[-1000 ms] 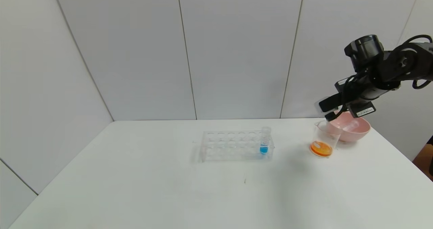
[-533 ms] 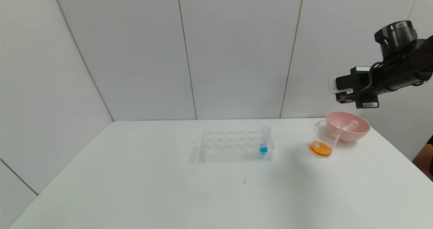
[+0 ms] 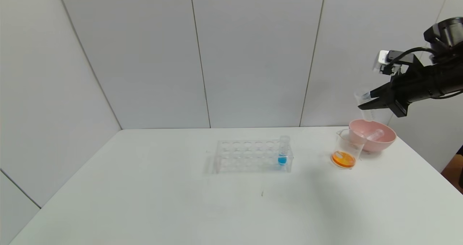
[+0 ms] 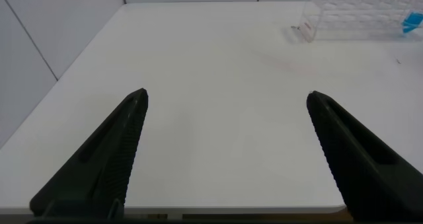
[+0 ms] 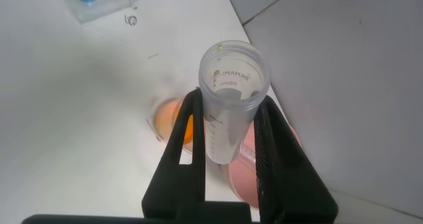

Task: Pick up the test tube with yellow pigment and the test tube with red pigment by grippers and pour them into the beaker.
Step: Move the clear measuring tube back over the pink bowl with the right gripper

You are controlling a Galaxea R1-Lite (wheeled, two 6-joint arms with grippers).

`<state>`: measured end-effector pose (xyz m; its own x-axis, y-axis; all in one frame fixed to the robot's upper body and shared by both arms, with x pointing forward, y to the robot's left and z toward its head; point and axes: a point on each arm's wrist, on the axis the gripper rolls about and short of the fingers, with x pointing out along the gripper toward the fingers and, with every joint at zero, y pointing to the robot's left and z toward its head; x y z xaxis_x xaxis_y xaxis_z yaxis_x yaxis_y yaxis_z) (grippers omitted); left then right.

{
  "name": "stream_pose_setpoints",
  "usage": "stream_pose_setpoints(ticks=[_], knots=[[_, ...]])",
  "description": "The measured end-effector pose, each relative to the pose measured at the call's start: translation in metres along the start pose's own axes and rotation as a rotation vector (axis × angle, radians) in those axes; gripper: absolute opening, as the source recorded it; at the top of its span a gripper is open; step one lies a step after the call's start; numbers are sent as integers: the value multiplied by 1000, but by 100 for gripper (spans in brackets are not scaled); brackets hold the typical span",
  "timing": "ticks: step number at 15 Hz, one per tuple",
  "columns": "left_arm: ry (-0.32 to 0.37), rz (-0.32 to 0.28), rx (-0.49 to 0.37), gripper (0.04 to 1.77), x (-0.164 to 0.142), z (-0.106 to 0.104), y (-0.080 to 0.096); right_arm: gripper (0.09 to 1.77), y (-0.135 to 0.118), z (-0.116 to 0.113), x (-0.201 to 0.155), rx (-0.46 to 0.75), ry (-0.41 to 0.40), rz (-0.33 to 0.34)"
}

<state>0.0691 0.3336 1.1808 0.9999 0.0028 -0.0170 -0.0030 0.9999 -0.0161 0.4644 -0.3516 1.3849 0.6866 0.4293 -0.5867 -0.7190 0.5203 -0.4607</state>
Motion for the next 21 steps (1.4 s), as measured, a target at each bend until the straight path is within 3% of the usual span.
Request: stream_pose_setpoints(ticks=[3,6,11,17,21], knots=[[0,0,0,172,0,0,0,49,-11,-23,-11,85,-124,62],[0,0,0,172,0,0,0,49,-17,-57,-22,184,-107,56],[0,0,0,172,0,0,0,49,-30,-89,-48,470,-197,57],[0,0,0,172,0,0,0,49,-54,-100,-74,795,-264,-80],[0,0,0,172,0,0,0,49,-75,-99,-85,885,-304,-334]])
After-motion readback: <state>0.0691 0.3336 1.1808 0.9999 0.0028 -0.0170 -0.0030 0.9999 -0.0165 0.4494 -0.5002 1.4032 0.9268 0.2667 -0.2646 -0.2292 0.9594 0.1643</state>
